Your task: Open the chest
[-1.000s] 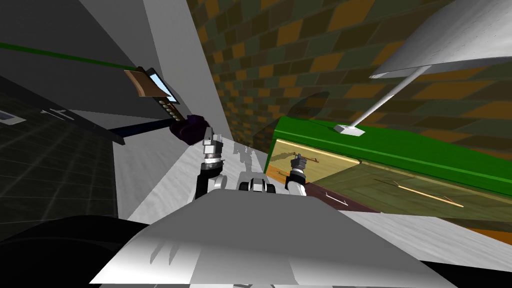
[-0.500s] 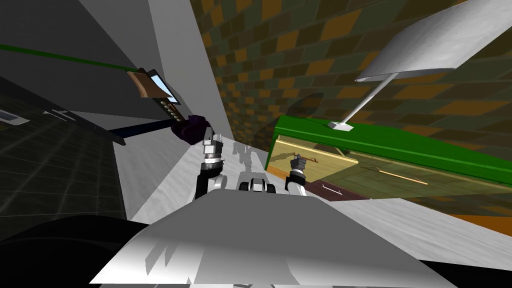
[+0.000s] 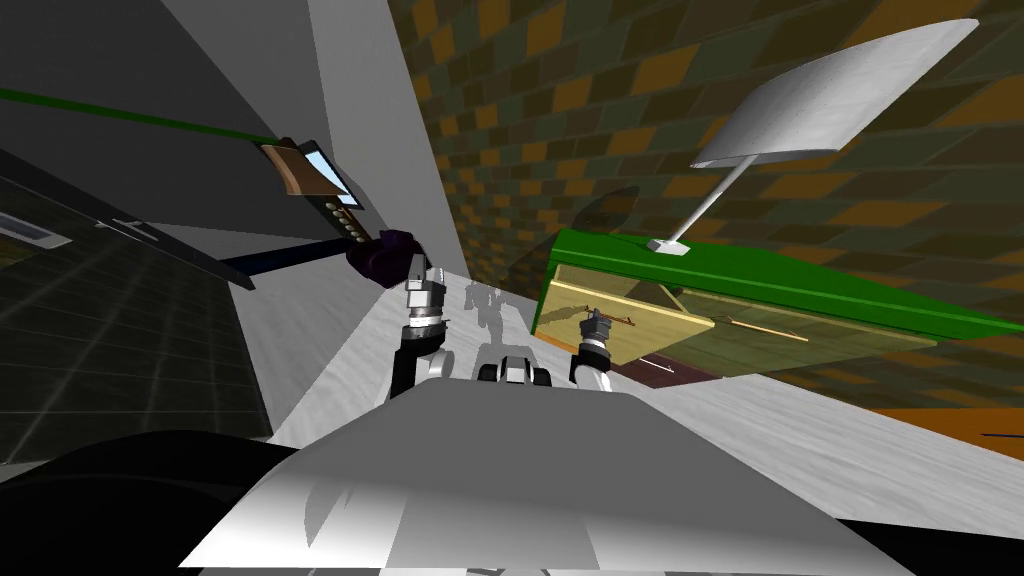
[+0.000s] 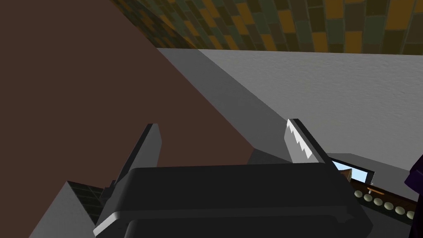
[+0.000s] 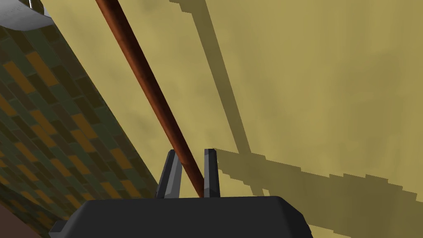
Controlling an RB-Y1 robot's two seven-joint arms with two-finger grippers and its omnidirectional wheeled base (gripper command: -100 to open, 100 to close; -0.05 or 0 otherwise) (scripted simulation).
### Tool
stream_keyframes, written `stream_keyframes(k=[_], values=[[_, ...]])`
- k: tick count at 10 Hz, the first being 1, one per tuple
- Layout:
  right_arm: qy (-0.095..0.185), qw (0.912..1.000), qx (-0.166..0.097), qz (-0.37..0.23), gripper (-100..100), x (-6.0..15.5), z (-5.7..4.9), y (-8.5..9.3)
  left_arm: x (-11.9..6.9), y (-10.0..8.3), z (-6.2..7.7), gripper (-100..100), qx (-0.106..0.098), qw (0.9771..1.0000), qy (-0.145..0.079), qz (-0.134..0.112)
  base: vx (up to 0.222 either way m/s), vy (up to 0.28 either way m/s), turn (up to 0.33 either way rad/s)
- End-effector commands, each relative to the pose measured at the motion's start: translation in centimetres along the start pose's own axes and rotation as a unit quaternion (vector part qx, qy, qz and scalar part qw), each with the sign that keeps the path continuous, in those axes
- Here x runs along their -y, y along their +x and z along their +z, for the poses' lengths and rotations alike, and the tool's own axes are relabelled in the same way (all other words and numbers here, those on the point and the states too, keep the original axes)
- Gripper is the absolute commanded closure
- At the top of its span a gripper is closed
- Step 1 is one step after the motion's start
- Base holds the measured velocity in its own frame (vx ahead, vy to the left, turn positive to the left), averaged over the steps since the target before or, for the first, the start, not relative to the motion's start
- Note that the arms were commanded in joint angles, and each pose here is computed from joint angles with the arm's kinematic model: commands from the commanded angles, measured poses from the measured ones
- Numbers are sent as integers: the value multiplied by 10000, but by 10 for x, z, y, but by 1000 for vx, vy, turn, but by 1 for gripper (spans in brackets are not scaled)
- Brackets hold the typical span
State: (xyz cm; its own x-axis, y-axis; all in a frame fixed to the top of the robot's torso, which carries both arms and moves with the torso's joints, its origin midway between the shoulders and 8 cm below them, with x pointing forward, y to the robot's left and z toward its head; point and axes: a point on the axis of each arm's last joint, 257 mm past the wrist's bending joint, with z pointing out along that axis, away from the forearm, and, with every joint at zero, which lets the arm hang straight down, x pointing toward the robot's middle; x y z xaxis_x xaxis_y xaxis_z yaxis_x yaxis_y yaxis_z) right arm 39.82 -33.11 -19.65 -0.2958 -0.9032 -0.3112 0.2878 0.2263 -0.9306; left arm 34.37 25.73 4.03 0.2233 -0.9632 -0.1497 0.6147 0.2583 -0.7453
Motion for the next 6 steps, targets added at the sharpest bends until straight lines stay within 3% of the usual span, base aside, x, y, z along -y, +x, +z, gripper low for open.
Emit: stream_keyframes(k=[1,6], values=[[-38,10000,68,29,-100,8,1,-8,0,0,0,0,0,10000,-1,1,21,13,-58],[-103,9996,262,65,-100,32,3,-26,0,0,0,0,0,10000,0,1,34,11,-76]])
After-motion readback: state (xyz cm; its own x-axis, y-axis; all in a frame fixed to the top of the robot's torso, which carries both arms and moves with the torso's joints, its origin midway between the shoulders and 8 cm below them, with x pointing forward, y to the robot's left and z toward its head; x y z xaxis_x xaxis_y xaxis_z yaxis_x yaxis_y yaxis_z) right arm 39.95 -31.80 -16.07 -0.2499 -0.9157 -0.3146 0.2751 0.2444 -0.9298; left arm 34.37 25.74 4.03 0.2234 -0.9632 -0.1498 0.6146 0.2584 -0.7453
